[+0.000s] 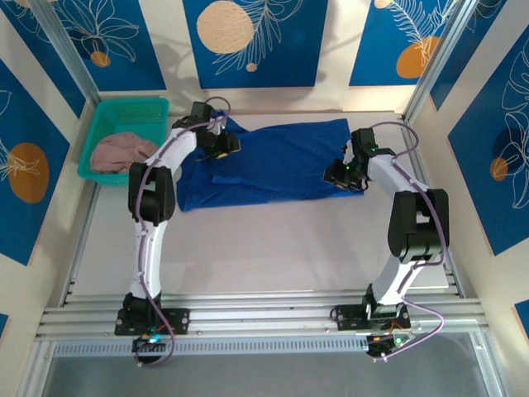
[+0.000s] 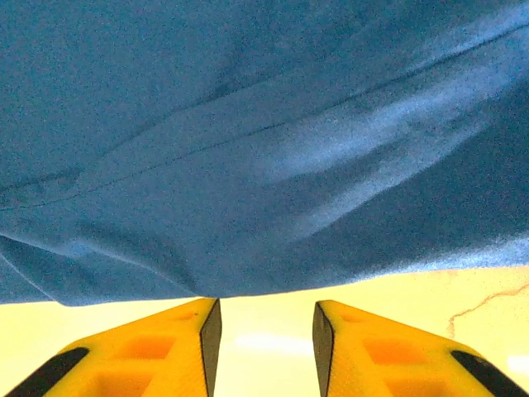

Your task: Fold the inside-out t-shirt

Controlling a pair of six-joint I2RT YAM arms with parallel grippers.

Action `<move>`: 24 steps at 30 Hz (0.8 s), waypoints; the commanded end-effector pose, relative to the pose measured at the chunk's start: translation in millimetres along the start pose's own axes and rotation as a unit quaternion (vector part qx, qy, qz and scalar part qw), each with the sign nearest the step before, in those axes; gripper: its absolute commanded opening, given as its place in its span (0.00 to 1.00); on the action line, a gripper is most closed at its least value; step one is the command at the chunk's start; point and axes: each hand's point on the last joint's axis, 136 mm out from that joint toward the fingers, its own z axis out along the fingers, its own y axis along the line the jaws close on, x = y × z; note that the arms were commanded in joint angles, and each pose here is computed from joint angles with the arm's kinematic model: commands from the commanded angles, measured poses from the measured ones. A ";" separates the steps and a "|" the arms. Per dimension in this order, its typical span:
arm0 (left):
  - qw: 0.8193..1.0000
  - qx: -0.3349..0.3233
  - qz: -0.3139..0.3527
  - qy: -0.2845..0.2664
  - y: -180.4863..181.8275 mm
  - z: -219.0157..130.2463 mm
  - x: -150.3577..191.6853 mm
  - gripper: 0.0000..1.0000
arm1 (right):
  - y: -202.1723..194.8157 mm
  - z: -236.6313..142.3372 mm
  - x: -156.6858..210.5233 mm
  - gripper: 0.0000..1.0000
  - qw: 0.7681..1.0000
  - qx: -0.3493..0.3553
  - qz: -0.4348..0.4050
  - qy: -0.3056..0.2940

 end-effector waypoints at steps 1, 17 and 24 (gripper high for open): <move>1.000 -0.002 0.023 -0.007 -19.1 -27.1 -6.1 0.52 | 12.0 -9.9 6.1 0.36 1.000 -0.022 -0.002 -0.004; 0.987 -0.152 0.019 0.051 62.0 -41.2 85.4 0.56 | 14.3 0.2 17.8 0.36 0.999 -0.031 -0.008 0.011; 0.988 -0.140 0.016 0.058 61.4 -28.6 80.1 0.38 | 12.9 1.5 20.9 0.36 0.999 -0.028 -0.007 0.014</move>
